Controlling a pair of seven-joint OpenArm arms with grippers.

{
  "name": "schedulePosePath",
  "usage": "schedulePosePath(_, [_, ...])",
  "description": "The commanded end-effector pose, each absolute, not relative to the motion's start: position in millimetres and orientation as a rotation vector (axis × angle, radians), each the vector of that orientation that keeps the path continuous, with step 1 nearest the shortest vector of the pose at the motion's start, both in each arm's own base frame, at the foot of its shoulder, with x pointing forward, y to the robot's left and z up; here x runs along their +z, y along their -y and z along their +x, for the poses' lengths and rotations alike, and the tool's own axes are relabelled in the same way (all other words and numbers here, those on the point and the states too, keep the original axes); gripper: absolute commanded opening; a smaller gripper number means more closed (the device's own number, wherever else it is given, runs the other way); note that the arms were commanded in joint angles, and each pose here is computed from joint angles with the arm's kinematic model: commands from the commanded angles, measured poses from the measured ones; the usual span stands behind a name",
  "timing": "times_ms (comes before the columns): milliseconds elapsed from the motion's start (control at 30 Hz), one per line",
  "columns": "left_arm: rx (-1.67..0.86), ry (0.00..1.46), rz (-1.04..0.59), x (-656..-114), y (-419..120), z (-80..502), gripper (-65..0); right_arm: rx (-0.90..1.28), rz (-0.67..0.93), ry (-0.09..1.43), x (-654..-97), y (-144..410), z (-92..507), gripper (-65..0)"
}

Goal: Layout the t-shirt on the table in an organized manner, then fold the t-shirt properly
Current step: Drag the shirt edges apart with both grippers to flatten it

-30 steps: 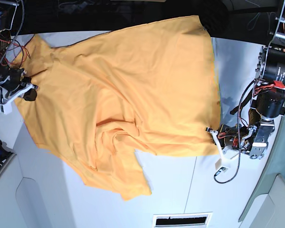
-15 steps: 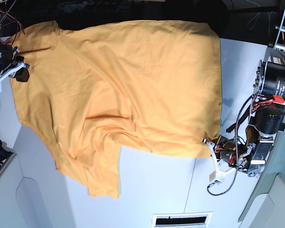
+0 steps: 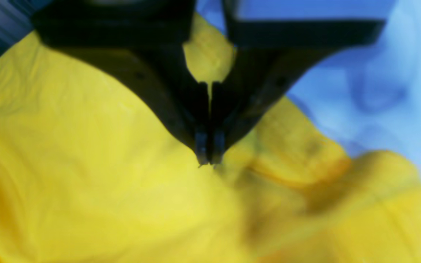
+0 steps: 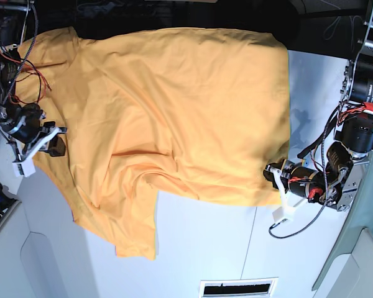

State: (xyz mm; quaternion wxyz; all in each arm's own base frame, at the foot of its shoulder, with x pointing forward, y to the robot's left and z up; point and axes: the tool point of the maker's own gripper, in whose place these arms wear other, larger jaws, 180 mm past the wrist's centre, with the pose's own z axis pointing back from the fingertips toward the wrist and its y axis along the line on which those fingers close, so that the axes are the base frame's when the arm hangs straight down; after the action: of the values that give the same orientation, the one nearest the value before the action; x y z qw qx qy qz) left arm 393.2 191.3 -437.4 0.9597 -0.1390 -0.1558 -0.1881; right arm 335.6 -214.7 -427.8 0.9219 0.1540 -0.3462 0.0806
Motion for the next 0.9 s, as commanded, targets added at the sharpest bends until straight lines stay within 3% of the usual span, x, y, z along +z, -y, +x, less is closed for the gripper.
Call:
schedulePosePath(0, [-0.384,0.35,-0.277,-423,-195,406,-65.0,0.183,0.296,0.731,-421,220,346,-65.0])
schedulePosePath(100, [-0.374,0.289,-0.285,-431,-201,390,-65.0,0.219,0.294,0.688,-431,212,344,-65.0])
schedulePosePath(267, [-0.349,0.322,-0.405,-423,-203,381,-65.0,0.206,0.284,0.679,-434,217,340,-65.0])
schedulePosePath(567, [-0.343,0.163,-0.395,-462,-215,324,-65.0,0.19,0.263,0.612,-455,226,327,-65.0])
schedulePosePath(867, [-0.301,0.209,-0.09,-472,-266,344,-65.0,0.169,0.164,0.632,-470,253,327,-65.0])
